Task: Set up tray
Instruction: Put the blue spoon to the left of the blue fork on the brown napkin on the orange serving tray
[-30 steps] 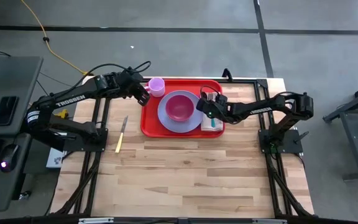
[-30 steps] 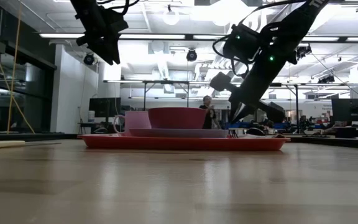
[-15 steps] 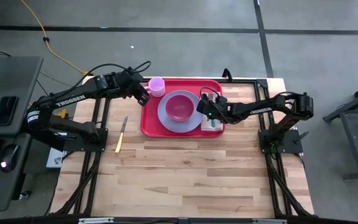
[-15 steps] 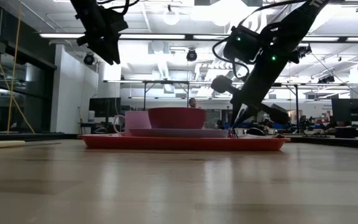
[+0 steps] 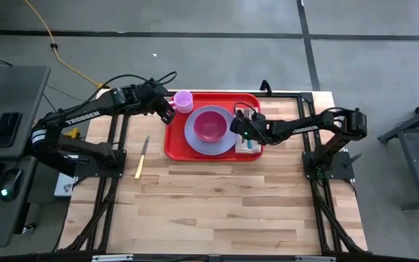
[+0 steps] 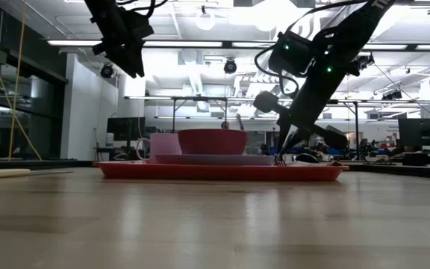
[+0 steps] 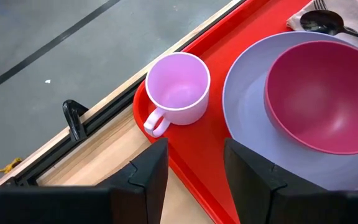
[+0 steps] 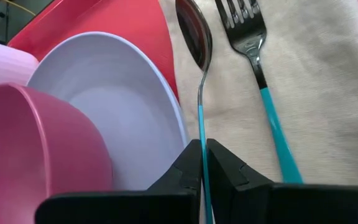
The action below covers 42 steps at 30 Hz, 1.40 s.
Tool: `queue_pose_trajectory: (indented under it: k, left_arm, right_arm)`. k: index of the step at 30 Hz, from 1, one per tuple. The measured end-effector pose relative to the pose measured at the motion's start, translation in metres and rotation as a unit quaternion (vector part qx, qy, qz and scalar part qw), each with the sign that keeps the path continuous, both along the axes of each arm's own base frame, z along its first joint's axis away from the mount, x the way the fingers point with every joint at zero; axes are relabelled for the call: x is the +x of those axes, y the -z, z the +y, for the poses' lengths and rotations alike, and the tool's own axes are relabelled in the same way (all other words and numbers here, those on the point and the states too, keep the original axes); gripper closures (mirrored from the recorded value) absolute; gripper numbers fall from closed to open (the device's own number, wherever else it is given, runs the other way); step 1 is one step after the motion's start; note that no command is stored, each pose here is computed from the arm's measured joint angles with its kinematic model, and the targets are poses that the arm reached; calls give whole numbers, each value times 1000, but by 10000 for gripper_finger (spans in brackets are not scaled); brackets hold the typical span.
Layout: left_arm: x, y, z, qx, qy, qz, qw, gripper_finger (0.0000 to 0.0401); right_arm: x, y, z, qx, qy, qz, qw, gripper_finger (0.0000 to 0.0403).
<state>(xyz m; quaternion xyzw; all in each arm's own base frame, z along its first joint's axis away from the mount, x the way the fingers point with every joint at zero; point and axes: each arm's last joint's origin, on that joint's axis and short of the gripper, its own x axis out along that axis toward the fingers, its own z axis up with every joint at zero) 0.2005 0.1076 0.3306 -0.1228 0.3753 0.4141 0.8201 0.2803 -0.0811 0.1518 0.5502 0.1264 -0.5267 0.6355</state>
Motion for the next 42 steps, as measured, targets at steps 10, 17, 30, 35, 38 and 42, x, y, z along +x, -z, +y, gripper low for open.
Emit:
queue_pose_trajectory:
  k: [10,17,30,35,38,42]
  left_arm:
    - [0,0,0,1,2,2,1000,219]
    - [0,0,0,1,3,2,1000,219]
    - [0,0,0,1,3,2,1000,219]
    - [0,0,0,4,1,3,1000,219]
    - [-1,-1,0,9,8,9,1000,219]
    - [-5,-3,-2,11,13,15,1000,219]
  right_arm:
    - [-1,1,0,10,-12,7,1000,397]
    - [-2,2,0,7,-9,17,1000,336]
    - [0,-1,-5,-22,-35,19,999,307]
    - [1,-9,-8,-47,-54,12,997,318]
    - [-4,-20,-13,-67,-66,12,995,325]
    - [-13,-35,-19,-104,-79,25,991,333]
